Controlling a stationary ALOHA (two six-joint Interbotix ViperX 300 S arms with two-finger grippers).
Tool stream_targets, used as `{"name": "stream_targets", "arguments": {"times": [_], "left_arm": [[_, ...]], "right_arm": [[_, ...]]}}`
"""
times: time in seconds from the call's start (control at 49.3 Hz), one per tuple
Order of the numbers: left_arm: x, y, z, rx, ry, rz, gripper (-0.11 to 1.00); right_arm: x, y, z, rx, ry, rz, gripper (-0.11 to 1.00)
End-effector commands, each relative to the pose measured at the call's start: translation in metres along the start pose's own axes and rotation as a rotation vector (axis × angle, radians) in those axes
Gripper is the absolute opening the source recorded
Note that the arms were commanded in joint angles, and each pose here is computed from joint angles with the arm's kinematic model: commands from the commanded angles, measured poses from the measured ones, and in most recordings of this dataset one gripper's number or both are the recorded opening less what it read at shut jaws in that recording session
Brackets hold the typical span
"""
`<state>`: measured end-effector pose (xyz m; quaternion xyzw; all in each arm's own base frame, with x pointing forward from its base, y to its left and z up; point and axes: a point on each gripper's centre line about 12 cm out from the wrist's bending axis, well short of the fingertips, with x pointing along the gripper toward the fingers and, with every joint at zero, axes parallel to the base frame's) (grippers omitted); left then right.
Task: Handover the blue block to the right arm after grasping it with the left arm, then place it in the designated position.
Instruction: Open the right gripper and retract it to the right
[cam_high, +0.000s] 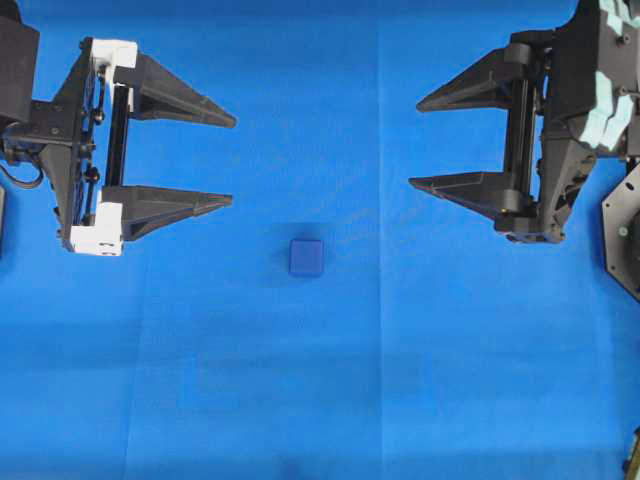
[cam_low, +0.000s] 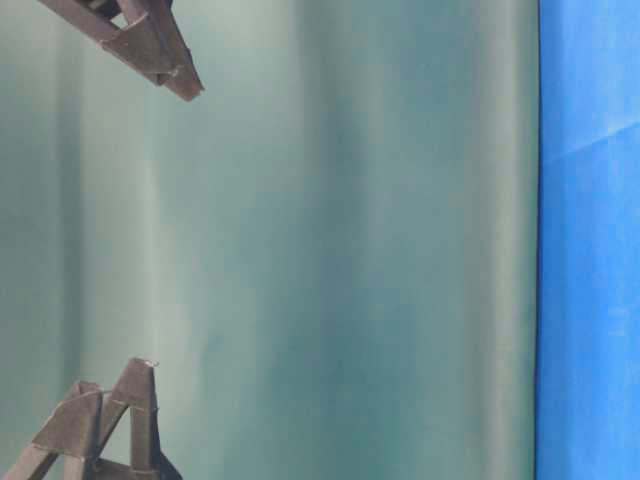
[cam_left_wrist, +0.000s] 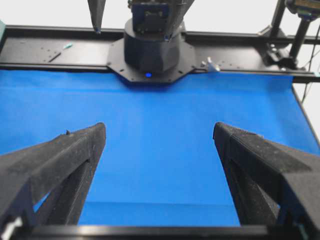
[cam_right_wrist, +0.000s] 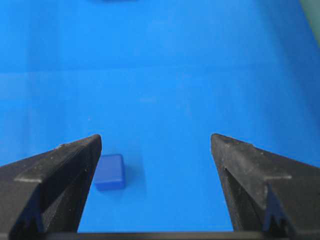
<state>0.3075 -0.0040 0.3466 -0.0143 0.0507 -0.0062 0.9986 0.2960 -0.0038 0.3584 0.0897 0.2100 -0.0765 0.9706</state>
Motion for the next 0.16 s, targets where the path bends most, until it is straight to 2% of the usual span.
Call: {"name": "stream_targets", "arguments": {"times": [0.0,0.142], "left_arm": [[-0.0056,0.0,0.0152,-0.002,-0.051,0.0,0.93],[-0.0056,-0.0005,0.0151,0.0,-0.049,-0.002,0.93]], "right_arm": [[-0.0029,0.0014,0.0057,-0.001,-0.022,0.007,0.8],[-0.003,0.002,0.0079,-0.004,-0.04,0.015,0.8]]}}
